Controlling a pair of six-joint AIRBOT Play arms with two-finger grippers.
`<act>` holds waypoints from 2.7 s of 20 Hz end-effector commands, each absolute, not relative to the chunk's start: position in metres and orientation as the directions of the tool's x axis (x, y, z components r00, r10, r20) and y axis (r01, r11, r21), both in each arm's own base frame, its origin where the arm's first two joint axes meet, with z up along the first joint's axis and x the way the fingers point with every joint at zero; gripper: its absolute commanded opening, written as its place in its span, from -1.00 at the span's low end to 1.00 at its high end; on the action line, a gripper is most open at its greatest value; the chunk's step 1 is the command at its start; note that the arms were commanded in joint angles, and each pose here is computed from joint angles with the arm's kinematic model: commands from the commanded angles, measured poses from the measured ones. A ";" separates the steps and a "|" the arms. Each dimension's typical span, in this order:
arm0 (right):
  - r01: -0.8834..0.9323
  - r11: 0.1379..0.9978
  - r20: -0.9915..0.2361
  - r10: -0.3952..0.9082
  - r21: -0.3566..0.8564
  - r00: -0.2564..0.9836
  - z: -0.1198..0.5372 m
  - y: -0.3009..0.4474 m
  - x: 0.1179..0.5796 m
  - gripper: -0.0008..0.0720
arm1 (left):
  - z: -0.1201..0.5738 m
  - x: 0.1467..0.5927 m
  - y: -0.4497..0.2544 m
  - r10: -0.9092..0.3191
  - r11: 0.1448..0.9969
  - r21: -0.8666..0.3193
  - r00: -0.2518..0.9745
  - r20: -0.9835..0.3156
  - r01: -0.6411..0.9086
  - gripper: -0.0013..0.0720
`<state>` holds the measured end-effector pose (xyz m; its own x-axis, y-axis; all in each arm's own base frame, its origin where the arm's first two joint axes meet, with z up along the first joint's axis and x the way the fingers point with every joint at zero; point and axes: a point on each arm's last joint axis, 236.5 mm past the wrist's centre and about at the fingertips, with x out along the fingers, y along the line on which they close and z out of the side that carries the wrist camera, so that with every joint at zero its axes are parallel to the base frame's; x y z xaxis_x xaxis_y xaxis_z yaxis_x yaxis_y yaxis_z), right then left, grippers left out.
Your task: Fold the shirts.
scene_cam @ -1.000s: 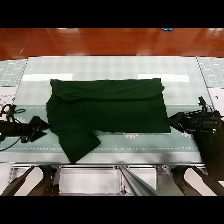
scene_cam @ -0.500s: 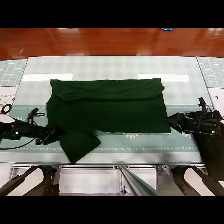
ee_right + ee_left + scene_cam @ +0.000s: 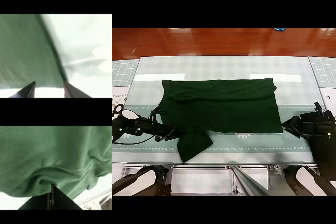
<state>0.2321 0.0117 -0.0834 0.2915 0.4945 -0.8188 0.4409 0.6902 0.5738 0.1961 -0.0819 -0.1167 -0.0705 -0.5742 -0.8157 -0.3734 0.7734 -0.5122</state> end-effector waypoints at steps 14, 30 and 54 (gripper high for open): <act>0.477 0.558 -0.718 0.639 0.679 0.275 -0.104 0.024 0.259 -0.08 | -0.120 0.207 -0.078 -0.556 0.779 -0.507 -0.033 -0.831 -0.369 -0.91; 0.237 0.726 -0.759 0.571 0.645 0.314 -0.040 0.025 0.352 -0.93 | -0.037 0.330 -0.043 -0.547 0.761 -0.614 0.304 -0.780 -0.207 -0.91; 0.197 0.713 -0.721 0.572 0.673 0.391 -0.067 0.038 0.501 -0.93 | -0.053 0.515 -0.038 -0.555 0.742 -0.649 0.387 -0.736 -0.170 -0.91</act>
